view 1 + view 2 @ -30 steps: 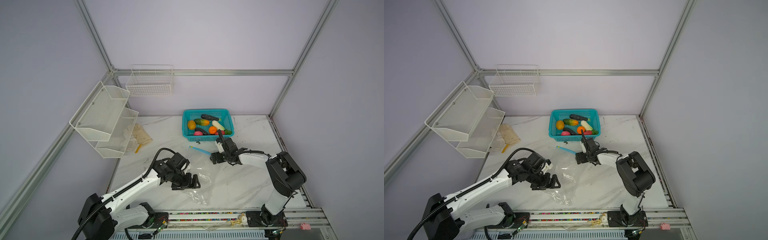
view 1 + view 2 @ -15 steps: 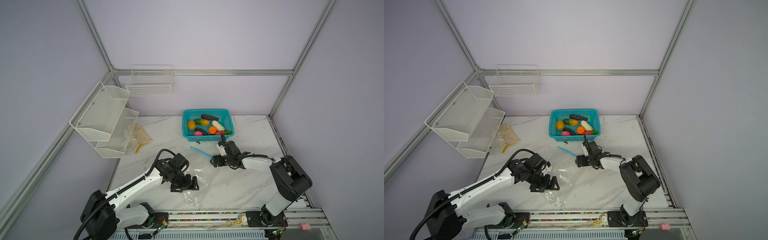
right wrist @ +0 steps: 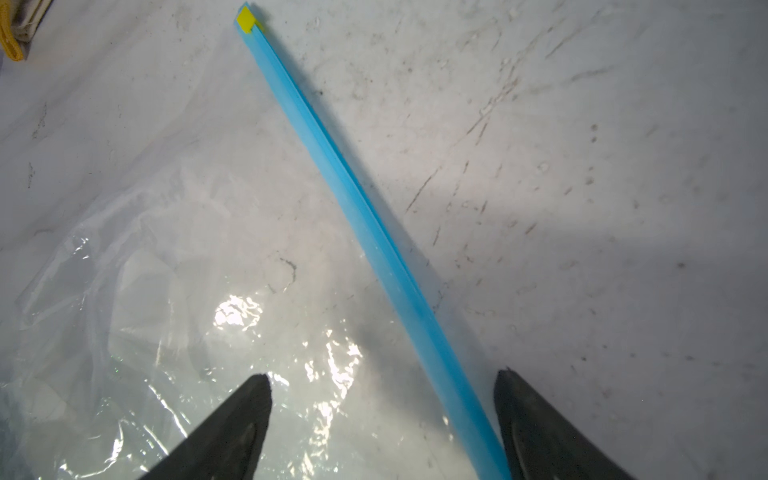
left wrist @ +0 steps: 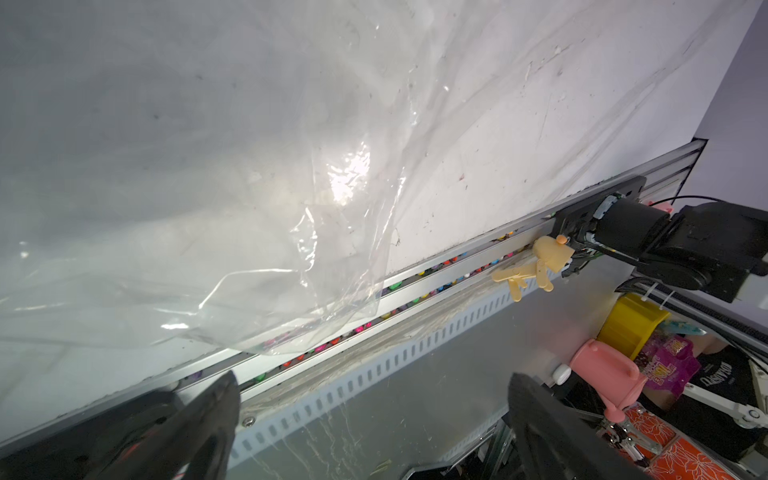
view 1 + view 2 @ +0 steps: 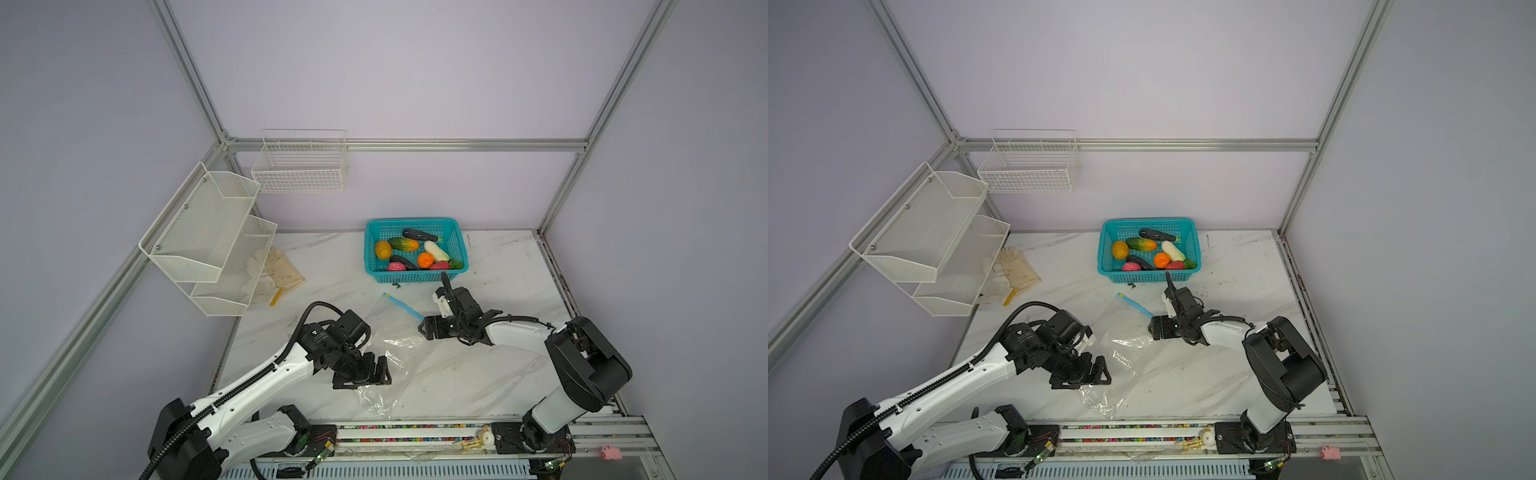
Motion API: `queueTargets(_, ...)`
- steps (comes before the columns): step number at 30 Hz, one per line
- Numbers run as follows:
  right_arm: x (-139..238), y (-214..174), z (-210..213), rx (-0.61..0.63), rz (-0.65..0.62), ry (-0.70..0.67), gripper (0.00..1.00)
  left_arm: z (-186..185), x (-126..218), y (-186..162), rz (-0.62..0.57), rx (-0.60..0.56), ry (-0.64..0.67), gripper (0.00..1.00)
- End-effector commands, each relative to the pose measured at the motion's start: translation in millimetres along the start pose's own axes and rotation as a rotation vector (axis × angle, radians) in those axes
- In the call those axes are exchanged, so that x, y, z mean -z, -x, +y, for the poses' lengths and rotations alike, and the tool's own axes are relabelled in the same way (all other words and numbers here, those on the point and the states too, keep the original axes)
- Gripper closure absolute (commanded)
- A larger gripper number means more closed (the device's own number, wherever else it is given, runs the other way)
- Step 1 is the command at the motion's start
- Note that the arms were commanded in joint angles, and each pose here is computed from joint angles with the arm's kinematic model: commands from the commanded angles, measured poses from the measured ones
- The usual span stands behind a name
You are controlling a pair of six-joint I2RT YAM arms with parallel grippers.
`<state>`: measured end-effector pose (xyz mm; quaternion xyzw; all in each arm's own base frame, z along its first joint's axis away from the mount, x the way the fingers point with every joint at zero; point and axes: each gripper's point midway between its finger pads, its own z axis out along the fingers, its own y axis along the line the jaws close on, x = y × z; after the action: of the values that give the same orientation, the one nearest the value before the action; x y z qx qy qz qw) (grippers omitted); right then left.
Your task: Place the food in the zip-top bag and seal the zipper
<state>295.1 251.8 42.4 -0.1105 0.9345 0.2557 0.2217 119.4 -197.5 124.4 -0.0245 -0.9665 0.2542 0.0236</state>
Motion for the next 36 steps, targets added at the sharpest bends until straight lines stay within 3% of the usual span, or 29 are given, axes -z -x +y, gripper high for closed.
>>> queueTargets(1,3,-4,12,-0.008,0.0,0.027,0.13,4,-8,15,-0.045,0.009,0.004,0.0)
queueTargets(13,17,-25,36,-0.008,0.026,0.071,0.13,38,-17,44,-0.026,0.075,0.081,0.0)
queueTargets(24,17,-46,51,-0.013,0.072,0.128,0.14,63,-34,93,-0.119,0.218,0.061,0.01)
queueTargets(36,34,-60,64,-0.028,0.087,0.187,0.14,74,-60,133,-0.119,0.223,0.091,0.03)
